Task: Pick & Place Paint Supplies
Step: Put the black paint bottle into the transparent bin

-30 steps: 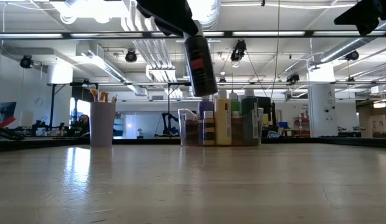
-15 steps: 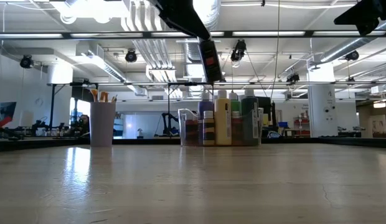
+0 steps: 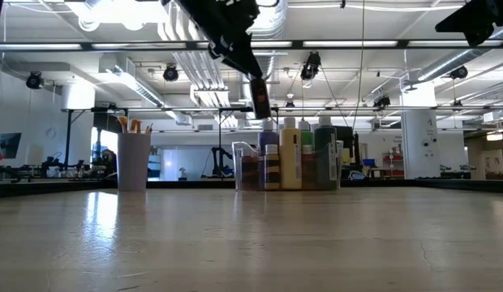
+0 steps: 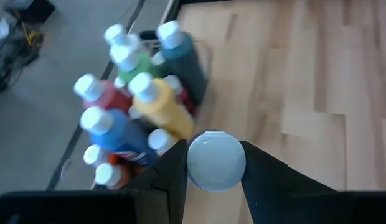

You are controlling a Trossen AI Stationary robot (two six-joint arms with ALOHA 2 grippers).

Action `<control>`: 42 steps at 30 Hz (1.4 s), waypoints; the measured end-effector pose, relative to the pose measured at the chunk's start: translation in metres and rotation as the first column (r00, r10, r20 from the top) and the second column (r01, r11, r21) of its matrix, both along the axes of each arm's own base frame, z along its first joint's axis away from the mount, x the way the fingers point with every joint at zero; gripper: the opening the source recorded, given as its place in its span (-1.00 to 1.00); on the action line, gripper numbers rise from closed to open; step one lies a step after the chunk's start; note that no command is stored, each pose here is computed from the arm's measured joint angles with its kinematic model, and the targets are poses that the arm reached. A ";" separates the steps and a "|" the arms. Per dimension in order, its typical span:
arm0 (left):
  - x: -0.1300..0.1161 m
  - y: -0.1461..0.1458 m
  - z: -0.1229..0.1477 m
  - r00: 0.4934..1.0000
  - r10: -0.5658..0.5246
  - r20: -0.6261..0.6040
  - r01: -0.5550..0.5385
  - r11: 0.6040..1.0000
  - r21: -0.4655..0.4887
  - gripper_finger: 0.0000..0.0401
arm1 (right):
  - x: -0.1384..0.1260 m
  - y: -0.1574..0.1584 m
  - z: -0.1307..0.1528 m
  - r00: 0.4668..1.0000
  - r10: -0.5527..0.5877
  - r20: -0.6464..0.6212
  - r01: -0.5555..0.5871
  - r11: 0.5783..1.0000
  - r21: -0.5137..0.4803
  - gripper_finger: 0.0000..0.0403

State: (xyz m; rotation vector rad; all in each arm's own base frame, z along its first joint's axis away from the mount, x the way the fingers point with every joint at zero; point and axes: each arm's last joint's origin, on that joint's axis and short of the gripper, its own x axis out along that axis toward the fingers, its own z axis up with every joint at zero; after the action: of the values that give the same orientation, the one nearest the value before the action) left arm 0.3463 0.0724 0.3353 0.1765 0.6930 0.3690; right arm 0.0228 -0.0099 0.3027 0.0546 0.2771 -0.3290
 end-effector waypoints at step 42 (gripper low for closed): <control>-0.002 0.107 -0.054 0.986 0.144 -0.085 -0.155 0.978 -0.142 -0.36 | 0.000 0.000 0.000 1.000 0.000 0.000 0.000 1.000 0.000 -0.96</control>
State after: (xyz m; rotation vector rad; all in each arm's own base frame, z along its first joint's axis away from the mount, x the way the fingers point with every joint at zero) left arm 0.3442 0.1795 0.2809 -0.0035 0.8070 0.4545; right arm 0.0228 -0.0099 0.3027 0.0547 0.2770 -0.3288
